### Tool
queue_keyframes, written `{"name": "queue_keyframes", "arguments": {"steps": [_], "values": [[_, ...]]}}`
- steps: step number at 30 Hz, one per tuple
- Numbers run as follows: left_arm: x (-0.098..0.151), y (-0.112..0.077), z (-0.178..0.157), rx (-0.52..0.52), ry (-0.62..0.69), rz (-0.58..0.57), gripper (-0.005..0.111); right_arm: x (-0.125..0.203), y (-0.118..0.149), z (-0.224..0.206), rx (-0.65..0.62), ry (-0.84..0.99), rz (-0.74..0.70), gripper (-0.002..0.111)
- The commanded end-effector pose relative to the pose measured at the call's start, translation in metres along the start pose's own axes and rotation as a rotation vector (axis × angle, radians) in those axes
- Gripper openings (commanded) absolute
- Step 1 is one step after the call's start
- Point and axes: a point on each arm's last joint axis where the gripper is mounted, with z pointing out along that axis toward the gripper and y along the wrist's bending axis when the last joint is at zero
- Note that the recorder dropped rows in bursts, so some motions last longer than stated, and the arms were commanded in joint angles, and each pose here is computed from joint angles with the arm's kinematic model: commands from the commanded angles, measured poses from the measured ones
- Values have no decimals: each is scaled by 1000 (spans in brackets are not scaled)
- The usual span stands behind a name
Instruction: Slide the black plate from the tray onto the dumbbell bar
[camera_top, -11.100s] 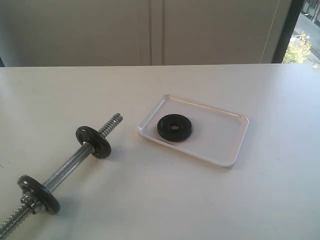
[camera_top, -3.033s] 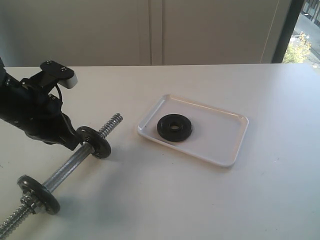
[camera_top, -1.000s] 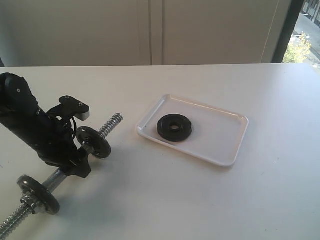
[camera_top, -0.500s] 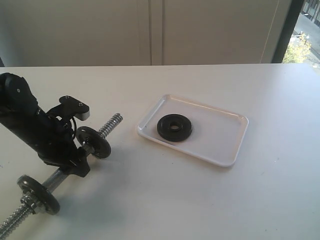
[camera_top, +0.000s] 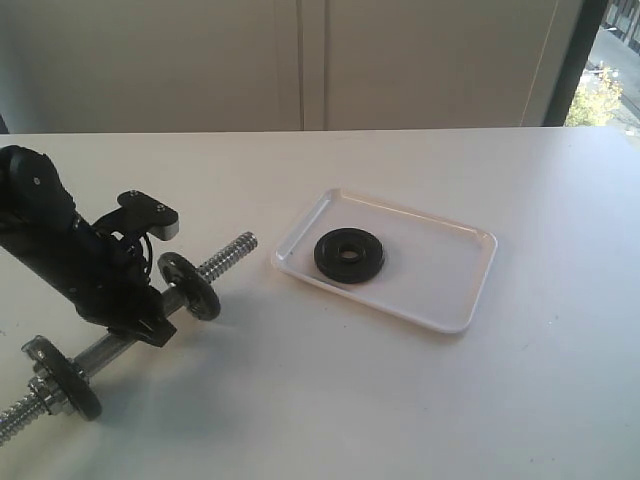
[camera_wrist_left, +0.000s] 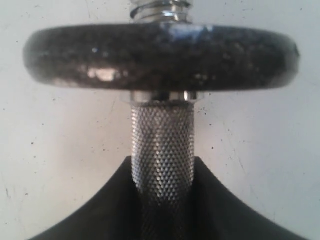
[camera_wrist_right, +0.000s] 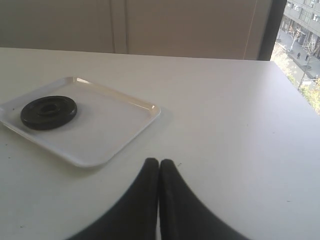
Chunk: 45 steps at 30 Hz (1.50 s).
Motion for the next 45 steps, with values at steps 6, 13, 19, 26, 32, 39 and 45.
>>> {"name": "queue_keyframes", "arguments": {"steps": [6, 13, 19, 26, 32, 39, 45], "values": [[-1, -2, -1, 16, 7, -9, 0, 1, 0, 0, -5, -10, 0, 0], [-3, -5, -1, 48, -18, -69, 0, 1, 0, 0, -5, -10, 0, 0], [-4, -5, -1, 48, -26, -77, 0, 1, 0, 0, -5, -10, 0, 0], [-4, -5, -1, 46, -28, -77, 0, 1, 0, 0, -5, -10, 0, 0], [-4, -5, -1, 46, -28, -77, 0, 1, 0, 0, -5, -10, 0, 0], [-4, -5, -1, 46, -28, -77, 0, 1, 0, 0, -5, -10, 0, 0], [-4, -6, -1, 55, -32, -92, 0, 1, 0, 0, -5, -10, 0, 0]]}}
